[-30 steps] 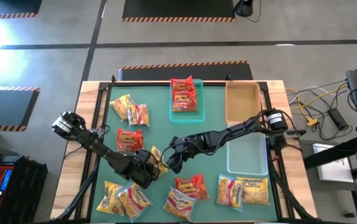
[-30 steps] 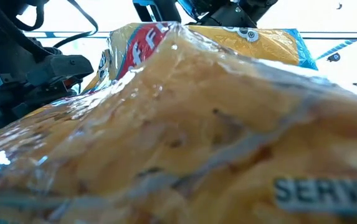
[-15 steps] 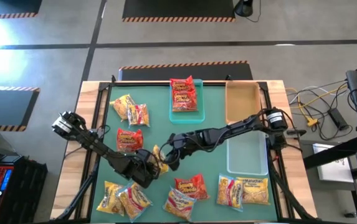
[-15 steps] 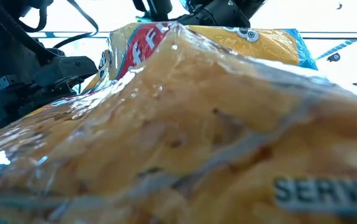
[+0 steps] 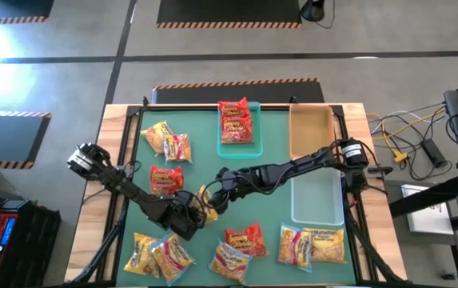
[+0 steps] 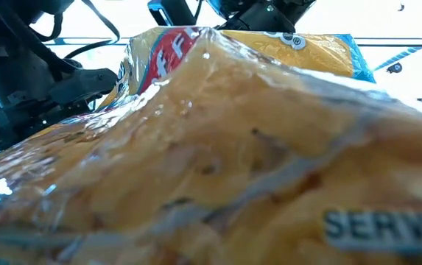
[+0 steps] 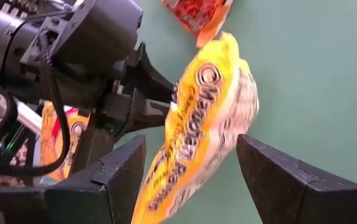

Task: Sort Maruchan noodles
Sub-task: Put the yellow noodle pack into the orange bin

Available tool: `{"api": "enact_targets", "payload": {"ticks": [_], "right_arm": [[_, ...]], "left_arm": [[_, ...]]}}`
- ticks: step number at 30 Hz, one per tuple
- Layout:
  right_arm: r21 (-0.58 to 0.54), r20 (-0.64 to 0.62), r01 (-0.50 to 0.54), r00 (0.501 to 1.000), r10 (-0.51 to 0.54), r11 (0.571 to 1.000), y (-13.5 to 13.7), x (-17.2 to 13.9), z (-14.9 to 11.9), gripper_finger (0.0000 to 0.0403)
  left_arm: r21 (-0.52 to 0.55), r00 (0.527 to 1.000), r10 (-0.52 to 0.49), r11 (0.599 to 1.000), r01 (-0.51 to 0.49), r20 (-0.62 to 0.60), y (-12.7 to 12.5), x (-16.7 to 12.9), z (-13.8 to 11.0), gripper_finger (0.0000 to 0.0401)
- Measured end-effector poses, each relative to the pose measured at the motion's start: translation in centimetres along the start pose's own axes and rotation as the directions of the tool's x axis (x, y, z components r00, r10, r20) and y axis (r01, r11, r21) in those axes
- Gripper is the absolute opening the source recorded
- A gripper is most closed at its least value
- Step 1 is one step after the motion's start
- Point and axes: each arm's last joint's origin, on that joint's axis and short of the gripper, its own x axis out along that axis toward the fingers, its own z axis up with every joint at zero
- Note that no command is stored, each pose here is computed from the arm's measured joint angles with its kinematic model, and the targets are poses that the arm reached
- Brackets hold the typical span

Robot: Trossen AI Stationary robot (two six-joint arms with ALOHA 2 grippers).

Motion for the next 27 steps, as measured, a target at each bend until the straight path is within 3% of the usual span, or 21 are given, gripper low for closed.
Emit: {"api": "enact_targets", "payload": {"ticks": [9, 14, 27], "right_arm": [[0.003, 0.017, 0.017, 1.0, -0.017, 1.0, -0.2, 0.5, -0.3, 0.0242], [0.042, -0.039, 0.045, 0.998, -0.044, 0.998, -1.4, 2.2, -1.3, 0.024], [0.047, -0.04, 0.005, 0.999, -0.003, 0.999, -1.6, 3.0, -1.5, 0.0237]], "left_arm": [[-0.01, 1.0, 0.005, 1.0, -0.005, 0.018, -0.1, 0.2, 0.6, 0.0076], [-0.01, 1.0, 0.007, 1.0, -0.007, 0.019, 0.0, 0.4, 0.7, 0.0076], [-0.012, 1.0, -0.002, 1.0, 0.002, 0.013, 0.1, 0.5, 0.6, 0.0076]]}}
